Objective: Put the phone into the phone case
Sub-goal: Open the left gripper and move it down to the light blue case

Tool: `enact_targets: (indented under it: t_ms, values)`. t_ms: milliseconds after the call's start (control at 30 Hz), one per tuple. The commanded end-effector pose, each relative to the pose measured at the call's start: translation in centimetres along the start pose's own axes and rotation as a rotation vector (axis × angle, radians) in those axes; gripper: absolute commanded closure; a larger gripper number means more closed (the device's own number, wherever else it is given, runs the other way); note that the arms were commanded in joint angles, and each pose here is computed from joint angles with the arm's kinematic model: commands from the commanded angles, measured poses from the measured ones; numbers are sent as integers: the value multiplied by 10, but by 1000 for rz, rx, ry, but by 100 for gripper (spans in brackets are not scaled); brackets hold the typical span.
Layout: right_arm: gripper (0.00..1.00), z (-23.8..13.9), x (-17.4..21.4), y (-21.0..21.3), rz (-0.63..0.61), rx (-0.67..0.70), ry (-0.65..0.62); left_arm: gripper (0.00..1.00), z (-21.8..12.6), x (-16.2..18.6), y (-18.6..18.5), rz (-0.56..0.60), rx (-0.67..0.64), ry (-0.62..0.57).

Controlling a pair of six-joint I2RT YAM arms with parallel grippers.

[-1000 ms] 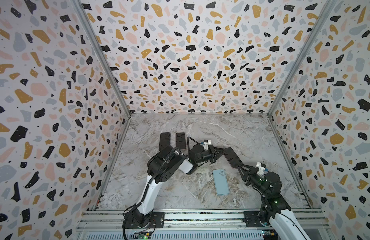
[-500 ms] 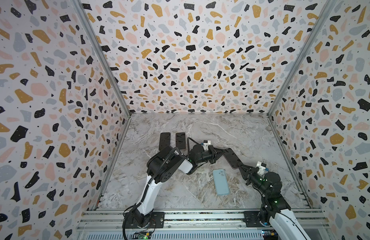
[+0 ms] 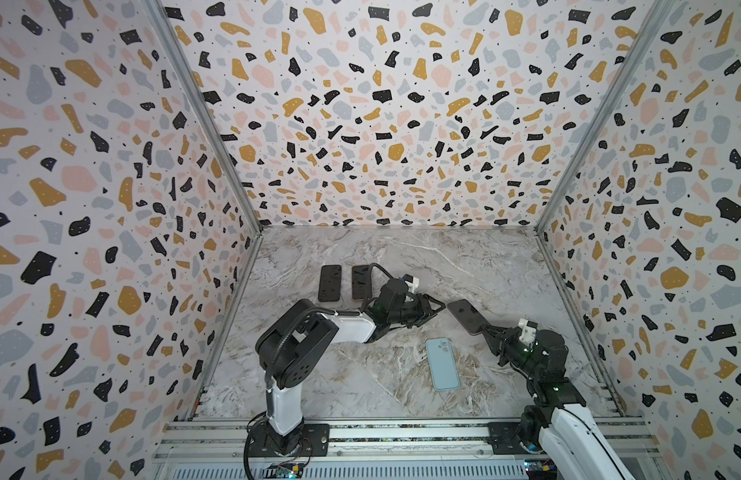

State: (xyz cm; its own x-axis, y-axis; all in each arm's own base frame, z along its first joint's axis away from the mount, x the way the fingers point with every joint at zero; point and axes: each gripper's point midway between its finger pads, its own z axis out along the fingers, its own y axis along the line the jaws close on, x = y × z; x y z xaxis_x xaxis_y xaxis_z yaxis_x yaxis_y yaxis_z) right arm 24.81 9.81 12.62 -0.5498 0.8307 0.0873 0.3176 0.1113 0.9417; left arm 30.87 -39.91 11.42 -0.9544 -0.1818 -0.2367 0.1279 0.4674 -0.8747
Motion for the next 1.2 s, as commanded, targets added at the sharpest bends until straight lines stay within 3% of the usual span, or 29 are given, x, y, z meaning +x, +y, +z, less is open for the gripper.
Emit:
enact_targets:
  t_ms: [0, 200, 467, 800, 1167]
  values:
    - [100, -2, 0, 27, -112, -49, 56, 51, -24, 15, 52, 294, -358, 123]
    - [100, 2, -16, 31, -171, -53, 67, 51, -37, 21, 60, 535, -518, 205]
    - [100, 8, -15, 30, -220, -44, 147, 54, -15, 41, 53, 766, -610, 333]
    - [100, 14, -12, 28, -261, -70, 252, 55, 0, 71, 52, 858, -573, 449]
    - [100, 14, -14, 23, -259, -75, 269, 62, 13, 74, 64, 884, -629, 456]
